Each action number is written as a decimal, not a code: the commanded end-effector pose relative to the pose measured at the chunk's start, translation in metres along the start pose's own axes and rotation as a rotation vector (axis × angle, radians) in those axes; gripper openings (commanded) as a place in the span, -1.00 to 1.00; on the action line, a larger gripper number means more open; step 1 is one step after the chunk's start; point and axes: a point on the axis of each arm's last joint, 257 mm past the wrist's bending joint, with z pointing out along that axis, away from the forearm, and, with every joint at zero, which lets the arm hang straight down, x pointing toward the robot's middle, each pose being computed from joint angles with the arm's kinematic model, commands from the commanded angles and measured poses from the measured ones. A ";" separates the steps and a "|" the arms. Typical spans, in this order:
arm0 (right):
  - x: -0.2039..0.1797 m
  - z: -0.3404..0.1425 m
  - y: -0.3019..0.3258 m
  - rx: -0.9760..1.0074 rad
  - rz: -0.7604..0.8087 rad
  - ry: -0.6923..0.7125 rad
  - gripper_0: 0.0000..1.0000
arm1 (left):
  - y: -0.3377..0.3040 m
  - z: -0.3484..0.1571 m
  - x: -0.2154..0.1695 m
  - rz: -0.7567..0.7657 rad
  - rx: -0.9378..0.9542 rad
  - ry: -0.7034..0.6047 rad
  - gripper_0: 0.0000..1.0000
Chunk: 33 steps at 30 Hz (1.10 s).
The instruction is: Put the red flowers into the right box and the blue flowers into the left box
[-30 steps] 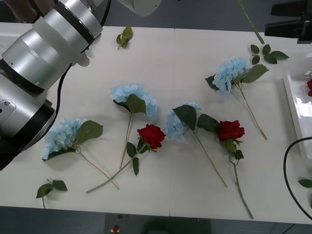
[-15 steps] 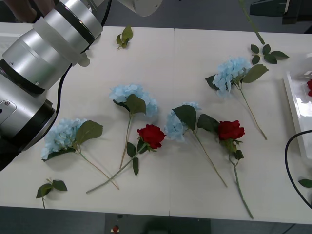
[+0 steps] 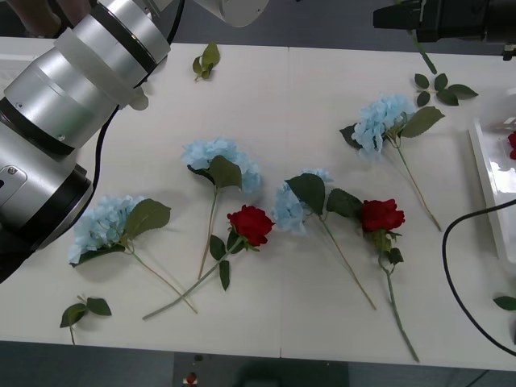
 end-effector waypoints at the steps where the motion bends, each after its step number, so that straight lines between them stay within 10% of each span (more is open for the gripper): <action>1: -0.031 -0.004 0.012 -0.003 -0.013 -0.031 -0.95 | -0.051 0.002 -0.015 0.010 0.083 -0.025 -1.00; 21: -0.035 -0.006 0.018 -0.026 0.024 -0.047 -1.00 | -0.051 0.002 -0.015 0.010 0.083 -0.025 -1.00; 22: -0.036 -0.006 0.018 -0.026 0.023 -0.047 -1.00 | -0.051 0.002 -0.015 0.010 0.083 -0.025 -0.86; 24: -0.035 -0.007 0.017 -0.026 0.026 -0.047 -1.00 | -0.051 0.002 -0.015 0.010 0.083 -0.025 0.36; 26: -0.035 -0.007 0.017 -0.026 0.027 -0.049 -1.00 | -0.051 0.002 -0.015 0.010 0.083 -0.025 0.80; 33: -0.037 -0.015 0.012 -0.011 0.022 -0.048 -1.00 | -0.051 0.002 -0.015 0.010 0.083 -0.025 1.00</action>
